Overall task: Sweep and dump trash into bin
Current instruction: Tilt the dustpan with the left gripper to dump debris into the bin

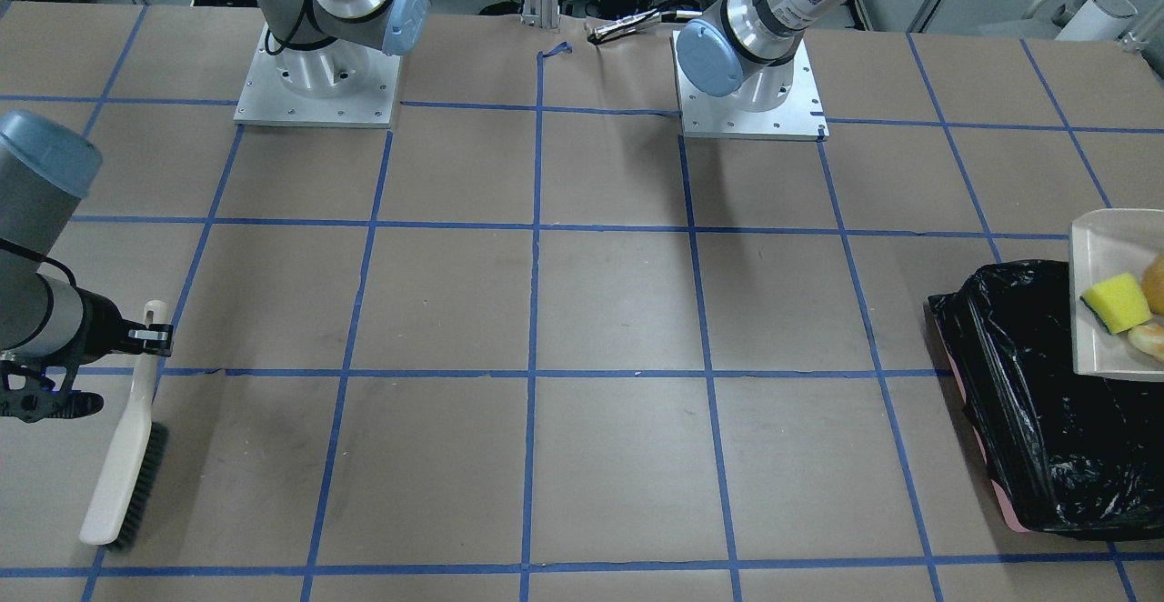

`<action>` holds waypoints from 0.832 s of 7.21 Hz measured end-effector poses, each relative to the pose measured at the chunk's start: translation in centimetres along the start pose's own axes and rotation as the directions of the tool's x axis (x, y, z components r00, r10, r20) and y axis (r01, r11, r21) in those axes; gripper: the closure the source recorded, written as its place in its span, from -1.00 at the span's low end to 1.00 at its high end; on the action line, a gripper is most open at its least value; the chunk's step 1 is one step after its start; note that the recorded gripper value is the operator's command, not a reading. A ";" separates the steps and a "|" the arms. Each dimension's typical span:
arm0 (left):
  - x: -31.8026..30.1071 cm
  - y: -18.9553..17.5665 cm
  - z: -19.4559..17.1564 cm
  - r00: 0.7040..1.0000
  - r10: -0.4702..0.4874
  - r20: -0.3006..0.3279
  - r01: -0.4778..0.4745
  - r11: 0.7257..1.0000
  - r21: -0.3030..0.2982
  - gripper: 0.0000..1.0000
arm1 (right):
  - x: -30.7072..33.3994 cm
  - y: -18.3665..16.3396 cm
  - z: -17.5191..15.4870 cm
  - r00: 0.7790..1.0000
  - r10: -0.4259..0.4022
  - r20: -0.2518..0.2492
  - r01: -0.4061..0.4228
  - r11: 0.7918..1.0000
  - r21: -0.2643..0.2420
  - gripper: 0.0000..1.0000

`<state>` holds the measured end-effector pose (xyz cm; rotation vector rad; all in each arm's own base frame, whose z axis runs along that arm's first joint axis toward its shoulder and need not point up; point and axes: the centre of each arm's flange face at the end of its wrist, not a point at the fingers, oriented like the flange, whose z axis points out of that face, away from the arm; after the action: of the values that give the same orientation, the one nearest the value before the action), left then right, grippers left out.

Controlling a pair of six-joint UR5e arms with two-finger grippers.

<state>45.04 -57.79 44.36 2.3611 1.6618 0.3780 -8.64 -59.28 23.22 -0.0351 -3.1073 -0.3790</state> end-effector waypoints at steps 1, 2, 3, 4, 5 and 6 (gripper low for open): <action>-1.0 -0.4 -0.5 1.000 0.023 -0.002 -0.023 0.999 -0.033 1.00 | 0.0 0.0 0.0 1.000 -0.002 -0.002 0.002 1.000 -0.003 0.92; -2.3 -1.0 -1.4 0.999 0.051 -0.002 -0.051 0.997 -0.066 1.00 | 0.0 0.0 0.1 1.000 -0.006 -0.003 0.006 1.000 -0.004 0.60; -3.4 -1.8 -2.5 0.997 0.078 -0.005 -0.078 0.993 -0.093 1.00 | 0.0 0.0 0.1 1.000 -0.009 -0.004 0.009 1.000 -0.005 0.33; -4.4 -2.5 -3.1 0.995 0.096 0.000 -0.096 0.989 -0.115 1.00 | 0.0 0.0 0.1 1.000 -0.012 -0.004 0.012 1.000 -0.005 0.02; -5.0 -3.0 -3.1 0.994 0.111 0.008 -0.109 0.985 -0.132 1.00 | 0.0 0.0 0.1 1.000 -0.013 -0.003 0.013 1.000 -0.007 -0.29; -5.2 -3.5 -2.8 0.992 0.123 0.014 -0.120 0.982 -0.149 1.00 | 0.0 0.0 0.2 1.000 -0.013 -0.003 0.013 1.000 -0.007 -0.66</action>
<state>39.34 -61.42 45.48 2.3533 1.4306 0.4766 -8.67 -59.22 23.08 -0.0140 -3.1045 -0.3905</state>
